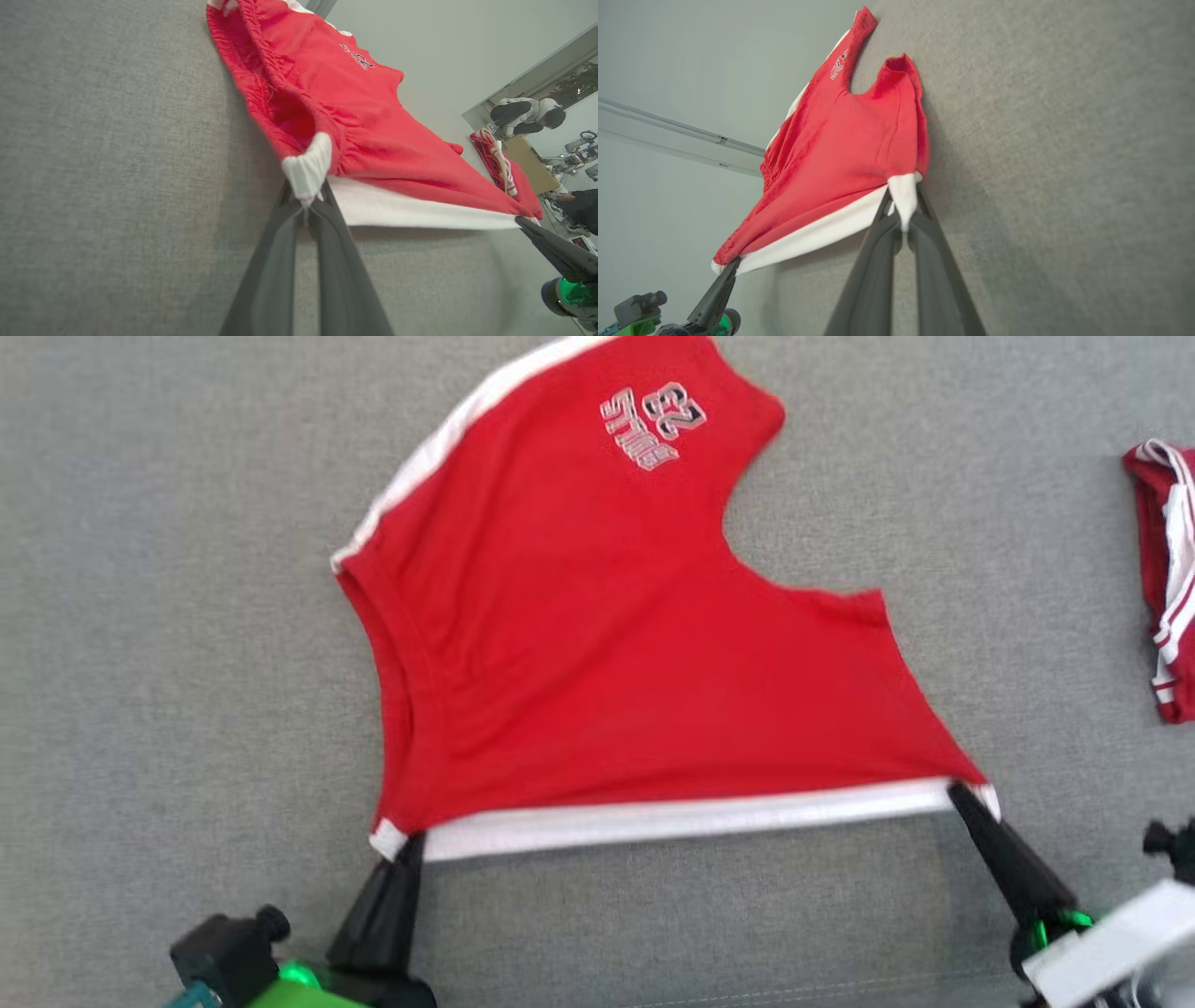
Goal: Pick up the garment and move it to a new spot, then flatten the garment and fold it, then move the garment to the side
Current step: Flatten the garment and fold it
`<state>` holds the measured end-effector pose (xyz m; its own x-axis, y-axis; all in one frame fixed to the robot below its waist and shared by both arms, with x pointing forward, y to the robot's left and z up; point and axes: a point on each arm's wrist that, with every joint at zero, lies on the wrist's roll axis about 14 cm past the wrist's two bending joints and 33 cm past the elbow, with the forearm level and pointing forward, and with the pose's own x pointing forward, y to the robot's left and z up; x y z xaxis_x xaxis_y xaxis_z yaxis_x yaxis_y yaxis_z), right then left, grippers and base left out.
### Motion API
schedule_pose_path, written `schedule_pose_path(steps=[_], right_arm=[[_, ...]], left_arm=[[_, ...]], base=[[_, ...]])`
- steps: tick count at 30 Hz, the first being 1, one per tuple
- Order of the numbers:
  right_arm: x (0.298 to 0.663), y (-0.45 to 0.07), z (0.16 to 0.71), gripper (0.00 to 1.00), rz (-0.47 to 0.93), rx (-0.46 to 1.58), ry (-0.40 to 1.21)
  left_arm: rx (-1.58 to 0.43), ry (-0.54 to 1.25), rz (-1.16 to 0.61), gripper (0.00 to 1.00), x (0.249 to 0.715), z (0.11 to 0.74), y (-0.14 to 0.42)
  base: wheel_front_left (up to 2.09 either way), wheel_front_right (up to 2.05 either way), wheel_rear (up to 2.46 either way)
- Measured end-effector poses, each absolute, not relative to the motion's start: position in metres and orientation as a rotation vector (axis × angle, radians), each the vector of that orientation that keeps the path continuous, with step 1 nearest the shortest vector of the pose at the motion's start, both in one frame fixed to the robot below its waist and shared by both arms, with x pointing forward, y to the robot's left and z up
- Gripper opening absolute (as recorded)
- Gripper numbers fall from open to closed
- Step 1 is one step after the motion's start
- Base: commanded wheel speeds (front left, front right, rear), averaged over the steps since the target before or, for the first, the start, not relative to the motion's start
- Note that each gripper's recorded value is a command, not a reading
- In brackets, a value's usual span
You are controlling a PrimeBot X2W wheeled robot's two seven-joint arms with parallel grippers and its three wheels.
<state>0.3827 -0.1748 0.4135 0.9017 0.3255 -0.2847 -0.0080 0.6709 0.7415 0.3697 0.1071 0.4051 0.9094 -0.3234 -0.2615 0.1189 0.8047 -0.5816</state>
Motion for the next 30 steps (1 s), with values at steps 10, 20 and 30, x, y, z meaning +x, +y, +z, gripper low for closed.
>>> schedule_pose_path(steps=[10, 20, 30], right_arm=[[0.376, -0.173, 0.459, 0.00, 0.236, 0.886, 0.307], [0.520, -0.135, 0.478, 0.00, 0.418, 0.810, 0.250], [0.596, -0.066, 0.441, 0.00, 0.520, 0.713, 0.393]], left_arm=[[-0.689, 0.395, -0.228, 0.00, 0.335, 0.438, 0.102], [-0.785, 0.417, -0.273, 0.00, 0.437, 0.454, 0.088], [-0.684, 0.541, -0.193, 0.00, 0.491, 0.424, 0.107]], base=[[0.00, 0.00, 0.00], [0.00, 0.00, 0.00], [0.00, 0.00, 0.00]])
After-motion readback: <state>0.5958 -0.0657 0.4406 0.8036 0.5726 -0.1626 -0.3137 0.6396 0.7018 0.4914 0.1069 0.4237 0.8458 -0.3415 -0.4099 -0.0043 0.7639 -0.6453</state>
